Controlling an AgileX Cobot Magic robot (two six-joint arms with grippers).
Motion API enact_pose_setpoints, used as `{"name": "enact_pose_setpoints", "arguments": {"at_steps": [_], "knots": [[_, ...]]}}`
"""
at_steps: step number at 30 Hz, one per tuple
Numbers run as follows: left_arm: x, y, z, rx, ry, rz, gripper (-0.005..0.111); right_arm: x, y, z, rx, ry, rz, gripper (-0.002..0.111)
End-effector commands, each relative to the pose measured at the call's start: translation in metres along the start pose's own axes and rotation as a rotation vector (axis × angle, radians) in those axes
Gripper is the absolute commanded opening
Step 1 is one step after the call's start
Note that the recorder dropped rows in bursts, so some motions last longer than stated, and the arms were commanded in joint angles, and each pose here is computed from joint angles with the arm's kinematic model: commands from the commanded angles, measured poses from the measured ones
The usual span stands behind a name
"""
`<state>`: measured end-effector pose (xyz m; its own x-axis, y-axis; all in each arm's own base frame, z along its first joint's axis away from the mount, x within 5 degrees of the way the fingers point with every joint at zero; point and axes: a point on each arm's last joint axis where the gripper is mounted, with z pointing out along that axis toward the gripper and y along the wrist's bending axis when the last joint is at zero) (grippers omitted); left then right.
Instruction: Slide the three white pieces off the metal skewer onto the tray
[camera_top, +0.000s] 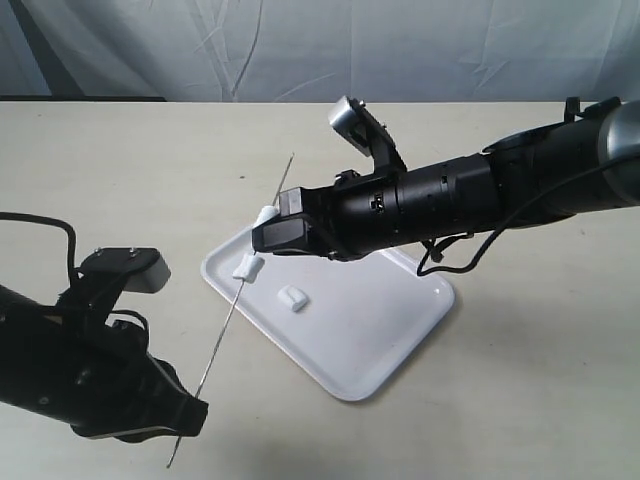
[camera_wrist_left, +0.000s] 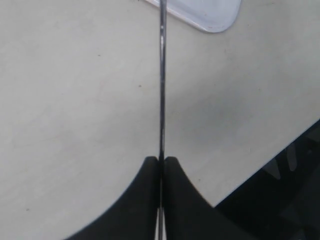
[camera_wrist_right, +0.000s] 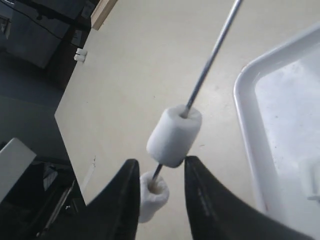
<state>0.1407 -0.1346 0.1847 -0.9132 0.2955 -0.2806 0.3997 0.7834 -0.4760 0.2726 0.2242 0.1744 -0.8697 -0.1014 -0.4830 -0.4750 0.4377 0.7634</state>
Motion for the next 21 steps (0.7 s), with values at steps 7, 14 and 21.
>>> {"name": "enact_pose_setpoints", "arguments": {"at_steps": [7, 14, 21], "knots": [[-0.001, -0.002, 0.000, 0.006, 0.003, 0.013, 0.000, -0.003, -0.003, -0.001, 0.035, -0.022, -0.012, 0.047], [0.000, -0.002, 0.000, 0.007, 0.005, 0.013, 0.000, -0.009, -0.002, -0.001, 0.052, -0.040, -0.022, 0.047], [-0.001, -0.006, 0.002, 0.004, -0.011, 0.036, 0.000, -0.016, 0.001, 0.000, 0.043, -0.056, -0.006, 0.047]]}}
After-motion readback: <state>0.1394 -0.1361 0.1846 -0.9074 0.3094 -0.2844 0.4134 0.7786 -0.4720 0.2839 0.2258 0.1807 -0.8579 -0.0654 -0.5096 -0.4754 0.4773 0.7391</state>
